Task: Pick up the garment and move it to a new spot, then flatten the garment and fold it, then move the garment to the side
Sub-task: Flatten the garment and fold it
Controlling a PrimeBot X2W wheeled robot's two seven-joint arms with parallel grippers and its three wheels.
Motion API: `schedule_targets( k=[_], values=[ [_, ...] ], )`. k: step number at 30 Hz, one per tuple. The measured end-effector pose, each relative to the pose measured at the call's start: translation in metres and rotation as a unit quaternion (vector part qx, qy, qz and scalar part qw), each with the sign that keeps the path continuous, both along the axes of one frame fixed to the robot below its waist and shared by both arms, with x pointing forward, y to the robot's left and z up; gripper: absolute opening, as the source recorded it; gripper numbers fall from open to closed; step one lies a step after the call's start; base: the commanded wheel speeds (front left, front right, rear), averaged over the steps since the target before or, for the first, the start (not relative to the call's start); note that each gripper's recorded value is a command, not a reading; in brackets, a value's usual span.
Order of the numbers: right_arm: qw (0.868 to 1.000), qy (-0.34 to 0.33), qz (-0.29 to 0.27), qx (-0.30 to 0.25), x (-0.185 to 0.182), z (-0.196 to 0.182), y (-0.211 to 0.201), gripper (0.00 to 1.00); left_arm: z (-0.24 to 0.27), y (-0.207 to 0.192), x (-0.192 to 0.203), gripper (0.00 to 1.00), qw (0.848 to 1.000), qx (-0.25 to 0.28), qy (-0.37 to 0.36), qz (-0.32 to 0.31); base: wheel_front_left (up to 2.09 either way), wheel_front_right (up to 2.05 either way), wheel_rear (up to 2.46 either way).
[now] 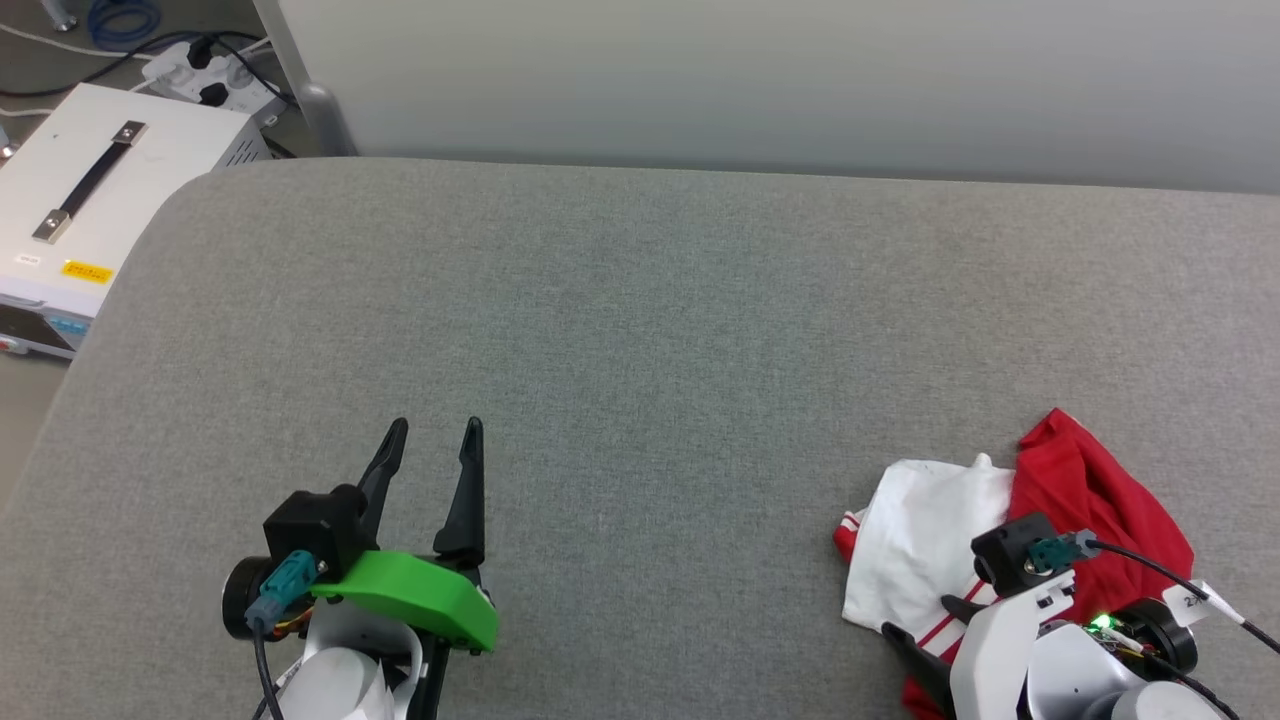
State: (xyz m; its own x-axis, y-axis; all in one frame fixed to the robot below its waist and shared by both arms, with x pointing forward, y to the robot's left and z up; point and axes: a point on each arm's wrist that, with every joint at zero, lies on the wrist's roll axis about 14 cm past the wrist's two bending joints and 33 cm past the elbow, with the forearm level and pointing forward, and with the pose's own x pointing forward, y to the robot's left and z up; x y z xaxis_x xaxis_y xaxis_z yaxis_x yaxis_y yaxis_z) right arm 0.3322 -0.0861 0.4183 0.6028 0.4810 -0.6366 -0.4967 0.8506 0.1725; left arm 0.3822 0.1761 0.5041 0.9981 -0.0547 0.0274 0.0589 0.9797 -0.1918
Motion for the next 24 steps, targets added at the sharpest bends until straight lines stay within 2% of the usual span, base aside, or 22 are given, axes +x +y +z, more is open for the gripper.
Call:
schedule_targets(
  k=[6, 10, 11, 12, 15, 19, 22, 24],
  values=[
    [0.997, 0.066, 0.031, -0.013, -0.003, -0.037, 0.012, 1.0, -0.008, 0.0, 0.01, 1.0, 1.0, -0.001, 0.008, -0.001, 0.0, 0.0, 0.0],
    [0.994, 0.102, 0.031, -0.017, -0.005, -0.058, 0.011, 1.0, -0.017, 0.002, 0.013, 1.0, 1.0, -0.002, 0.018, 0.005, 0.0, 0.0, 0.0],
    [0.994, 0.105, 0.032, -0.016, -0.004, -0.06, 0.012, 0.24, -0.017, 0.003, 0.013, 1.0, 1.0, -0.002, 0.019, 0.006, 0.0, 0.0, 0.0],
    [0.994, 0.105, 0.031, -0.013, -0.002, -0.061, 0.013, 0.0, -0.018, 0.004, 0.014, 1.0, 1.0, -0.002, 0.02, 0.008, 0.0, 0.0, 0.0],
    [0.995, 0.093, 0.024, 0.0, 0.006, -0.059, 0.015, 0.0, -0.022, 0.006, 0.013, 1.0, 1.0, -0.001, 0.025, 0.01, 0.0, 0.0, 0.0],
    [0.999, 0.031, 0.014, 0.033, 0.029, -0.038, 0.024, 0.0, -0.019, 0.004, 0.013, 1.0, 1.0, -0.002, 0.019, 0.007, 0.0, 0.0, 0.0],
    [0.996, -0.038, 0.01, 0.082, 0.055, -0.004, 0.046, 0.0, -0.017, 0.004, 0.014, 1.0, 1.0, -0.001, 0.015, 0.006, 0.0, 0.0, 0.0],
    [0.988, -0.093, 0.014, 0.122, 0.073, 0.029, 0.066, 0.0, -0.015, 0.004, 0.014, 1.0, 1.0, -0.001, 0.013, 0.006, 0.0, 0.0, 0.0]
  ],
)
